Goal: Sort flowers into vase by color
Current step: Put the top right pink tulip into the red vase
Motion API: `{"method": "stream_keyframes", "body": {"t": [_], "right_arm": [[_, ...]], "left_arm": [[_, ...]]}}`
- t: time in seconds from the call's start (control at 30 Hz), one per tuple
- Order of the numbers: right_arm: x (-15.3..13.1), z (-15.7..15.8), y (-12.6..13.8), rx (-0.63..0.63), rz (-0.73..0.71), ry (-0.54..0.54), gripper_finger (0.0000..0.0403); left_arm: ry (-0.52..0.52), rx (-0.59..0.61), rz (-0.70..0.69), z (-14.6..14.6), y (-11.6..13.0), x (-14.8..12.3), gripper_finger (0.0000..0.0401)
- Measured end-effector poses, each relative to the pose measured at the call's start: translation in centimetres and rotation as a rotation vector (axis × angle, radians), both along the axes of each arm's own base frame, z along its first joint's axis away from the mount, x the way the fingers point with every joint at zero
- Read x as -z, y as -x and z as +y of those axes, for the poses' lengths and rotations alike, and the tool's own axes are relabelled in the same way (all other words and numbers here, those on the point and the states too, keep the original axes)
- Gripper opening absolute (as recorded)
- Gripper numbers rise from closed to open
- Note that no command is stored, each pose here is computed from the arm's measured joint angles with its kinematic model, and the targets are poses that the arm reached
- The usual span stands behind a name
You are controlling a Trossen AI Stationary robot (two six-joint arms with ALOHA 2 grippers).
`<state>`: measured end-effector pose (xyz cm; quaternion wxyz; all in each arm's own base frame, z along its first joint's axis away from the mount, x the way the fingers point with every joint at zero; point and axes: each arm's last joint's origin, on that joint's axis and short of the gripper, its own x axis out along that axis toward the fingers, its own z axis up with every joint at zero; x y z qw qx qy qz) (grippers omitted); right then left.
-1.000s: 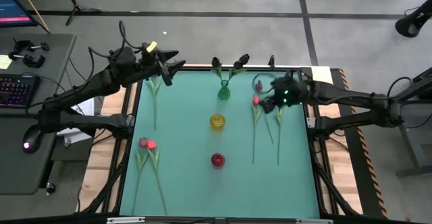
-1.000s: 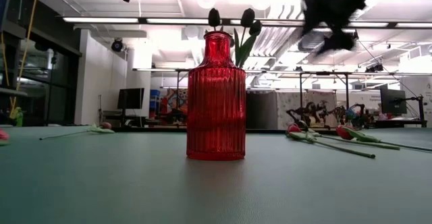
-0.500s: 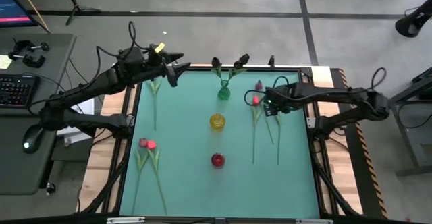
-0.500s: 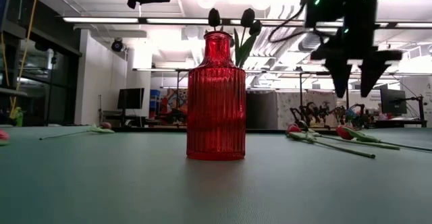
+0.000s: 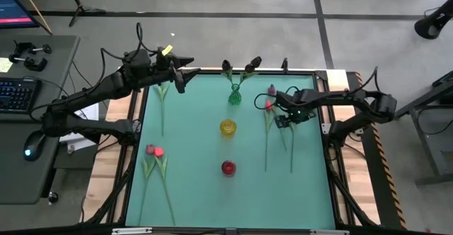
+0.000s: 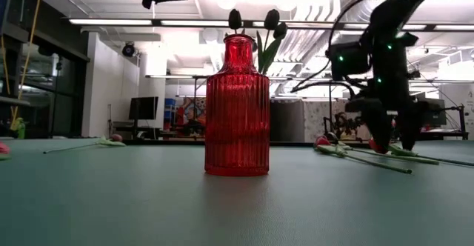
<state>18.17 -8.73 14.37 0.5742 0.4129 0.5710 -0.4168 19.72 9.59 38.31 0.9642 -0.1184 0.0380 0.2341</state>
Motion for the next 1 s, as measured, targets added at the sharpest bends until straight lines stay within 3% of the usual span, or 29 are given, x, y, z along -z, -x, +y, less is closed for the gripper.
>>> {"method": "stream_keyframes", "body": {"t": [0.17, 0.27, 0.37, 0.53, 0.63, 0.83, 0.9, 1.0], "right_arm": [[1.1, 0.3, 0.7, 0.010, 0.006, 0.018, 0.0271], [1.4, 0.4, 0.9, 0.017, 0.006, 0.027, 0.0248], [1.4, 0.3, 0.9, -0.002, 0.012, 0.046, 0.0189], [1.1, 0.2, 0.9, -0.048, 0.018, 0.085, 0.0026], [-0.4, 0.6, 0.7, -0.091, -0.004, 0.137, 0.0017], [-7.2, 1.6, 0.4, -0.166, -0.241, 0.364, 0.0003], [-9.8, 2.0, 0.6, -0.184, -0.382, 0.454, 0.0002], [-12.9, 3.1, 0.6, -0.330, -0.649, 0.566, 0.0002]], "left_arm": [[0.000, 0.000, 0.000, 0.0, 0.0, 0.0, 0.0284], [0.000, 0.000, -0.001, 0.0, 0.0, 0.0, 0.0284], [0.000, 0.000, -0.001, 0.0, 0.0, 0.0, 0.0284], [0.000, 0.000, -0.002, 0.0, 0.0, 0.0, 0.0284], [0.002, 0.000, -0.003, 0.0, 0.0, 0.0, 0.0284], [-0.014, -0.001, 0.005, 0.0, 0.0, 0.0, 0.0284], [-0.040, -0.024, 0.018, 0.1, 0.0, 0.0, 0.0284], [-0.056, -0.074, 0.028, 0.2, 0.1, 0.0, 0.0284]]}}
